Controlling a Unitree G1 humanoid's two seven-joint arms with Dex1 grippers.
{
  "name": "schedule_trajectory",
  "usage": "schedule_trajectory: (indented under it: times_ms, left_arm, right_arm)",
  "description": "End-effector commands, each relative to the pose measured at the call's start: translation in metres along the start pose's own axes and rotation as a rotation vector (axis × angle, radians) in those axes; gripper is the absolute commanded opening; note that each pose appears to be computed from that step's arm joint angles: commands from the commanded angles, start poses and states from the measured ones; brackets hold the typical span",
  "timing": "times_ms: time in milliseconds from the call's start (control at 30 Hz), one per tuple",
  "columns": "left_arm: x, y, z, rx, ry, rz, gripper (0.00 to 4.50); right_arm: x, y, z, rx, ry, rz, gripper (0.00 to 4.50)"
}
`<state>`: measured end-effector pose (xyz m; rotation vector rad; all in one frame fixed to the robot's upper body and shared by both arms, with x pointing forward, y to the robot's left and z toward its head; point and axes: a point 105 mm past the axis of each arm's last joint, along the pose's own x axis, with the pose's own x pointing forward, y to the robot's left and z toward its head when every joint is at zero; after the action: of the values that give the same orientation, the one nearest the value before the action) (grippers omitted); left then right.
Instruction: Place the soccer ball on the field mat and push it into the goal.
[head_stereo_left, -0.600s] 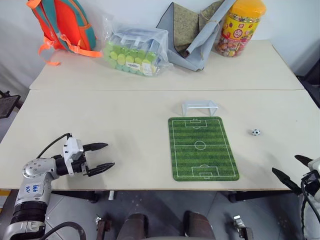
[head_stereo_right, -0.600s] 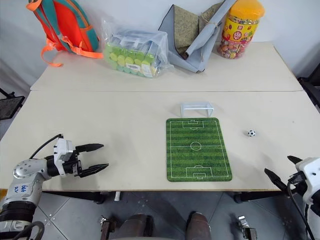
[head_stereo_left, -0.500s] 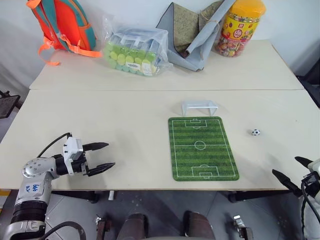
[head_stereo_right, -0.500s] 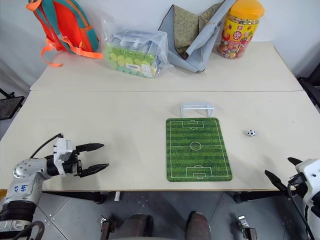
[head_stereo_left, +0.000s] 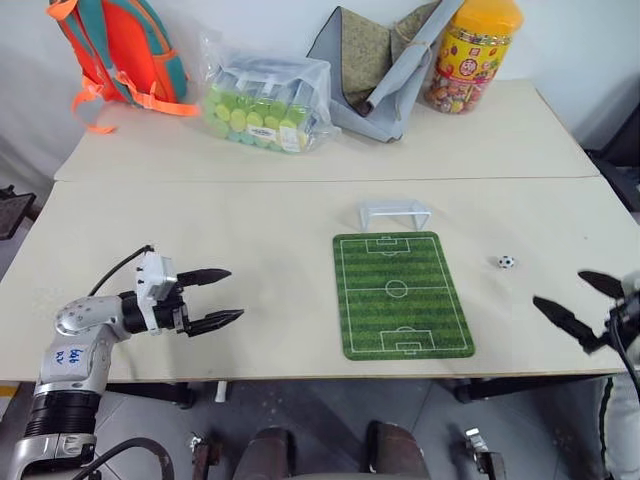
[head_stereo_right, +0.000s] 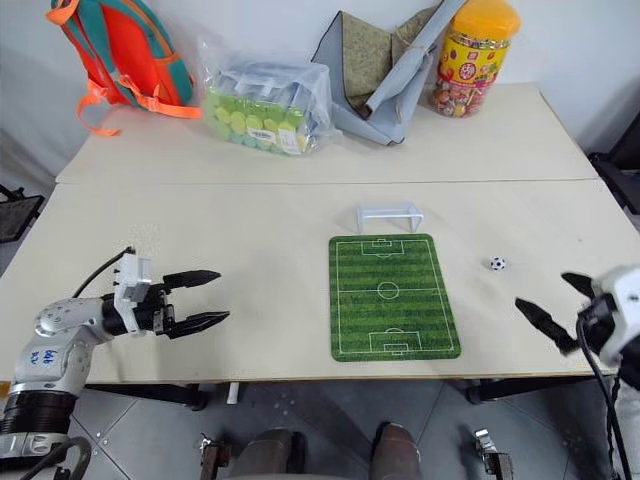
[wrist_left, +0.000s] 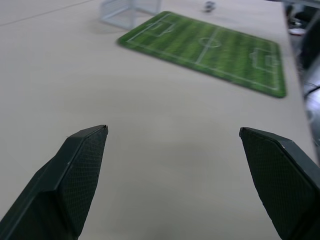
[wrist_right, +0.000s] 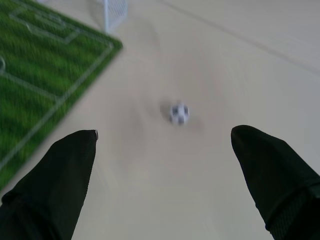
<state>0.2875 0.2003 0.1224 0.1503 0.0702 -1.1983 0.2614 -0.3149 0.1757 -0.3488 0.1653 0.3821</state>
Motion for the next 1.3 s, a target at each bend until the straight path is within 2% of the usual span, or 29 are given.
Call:
schedule_trajectory:
  times_ms: [33,267,467,933,1200,1300]
  left_arm:
    - [0.017,-0.004,0.017,0.080,-0.046,-0.072,4.50]
    - [0.034,-0.011,0.015,0.107,-0.045,-0.148,4.50]
    - [0.030,-0.012,0.014,0.109,-0.042,-0.141,4.50]
    - [0.030,-0.008,0.011,0.109,-0.036,-0.104,4.50]
    - [0.030,-0.008,0.011,0.118,-0.047,-0.087,4.50]
    - [0.031,-0.007,0.011,0.124,-0.050,-0.088,4.50]
  right_arm:
    - [0.018,-0.001,-0.001,-0.001,0.037,0.052,4.49]
    - [0.064,-0.012,-0.013,-0.010,0.057,0.101,4.49]
    - [0.083,-0.024,-0.021,0.004,0.059,0.074,4.49]
    - [0.096,-0.033,-0.056,0.188,0.179,-0.006,4.49]
    - [0.089,-0.031,-0.061,0.216,0.155,-0.029,1.84]
    - [0.085,-0.034,-0.054,0.200,0.119,-0.049,0.90]
